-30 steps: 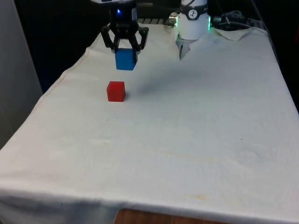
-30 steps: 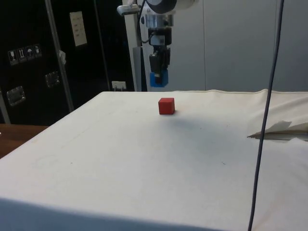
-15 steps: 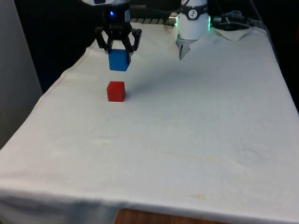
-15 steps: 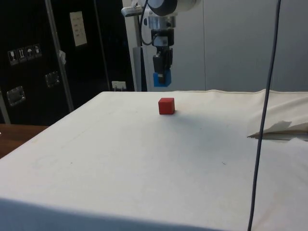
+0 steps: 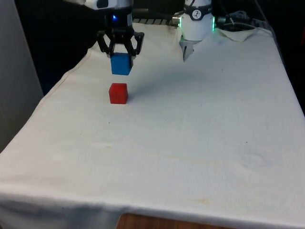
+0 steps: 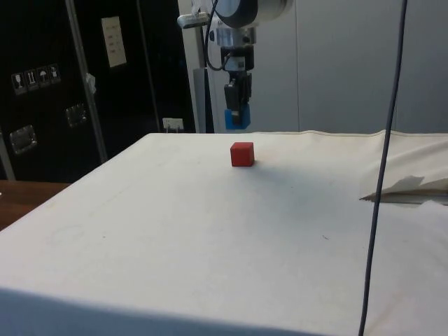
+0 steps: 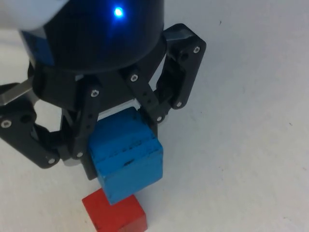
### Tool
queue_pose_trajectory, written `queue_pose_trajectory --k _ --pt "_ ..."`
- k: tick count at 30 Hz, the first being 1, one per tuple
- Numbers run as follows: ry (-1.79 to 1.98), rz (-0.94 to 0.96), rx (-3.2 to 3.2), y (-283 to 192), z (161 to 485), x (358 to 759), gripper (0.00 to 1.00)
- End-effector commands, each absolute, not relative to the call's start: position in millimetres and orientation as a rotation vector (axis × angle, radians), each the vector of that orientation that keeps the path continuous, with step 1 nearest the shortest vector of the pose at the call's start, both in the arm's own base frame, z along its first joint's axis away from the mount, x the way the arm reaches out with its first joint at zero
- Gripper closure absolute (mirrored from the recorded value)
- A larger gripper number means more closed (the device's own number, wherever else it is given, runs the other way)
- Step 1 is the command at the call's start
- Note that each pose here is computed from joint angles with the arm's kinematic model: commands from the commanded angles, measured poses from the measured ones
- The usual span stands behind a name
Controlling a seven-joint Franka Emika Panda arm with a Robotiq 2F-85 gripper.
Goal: Stack the two cubes.
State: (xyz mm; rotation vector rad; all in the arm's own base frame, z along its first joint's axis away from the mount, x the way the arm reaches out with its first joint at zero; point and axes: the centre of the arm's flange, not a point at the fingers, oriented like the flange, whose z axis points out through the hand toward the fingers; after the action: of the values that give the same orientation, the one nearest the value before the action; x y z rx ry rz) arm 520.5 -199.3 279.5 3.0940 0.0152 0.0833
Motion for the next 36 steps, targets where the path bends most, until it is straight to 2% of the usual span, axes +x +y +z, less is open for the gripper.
queue_pose_trajectory --k 1,36 --pt "0.018 0.081 3.093 -199 278 520 0.98" --pt "0.019 0.05 3.065 -209 247 529 0.98"
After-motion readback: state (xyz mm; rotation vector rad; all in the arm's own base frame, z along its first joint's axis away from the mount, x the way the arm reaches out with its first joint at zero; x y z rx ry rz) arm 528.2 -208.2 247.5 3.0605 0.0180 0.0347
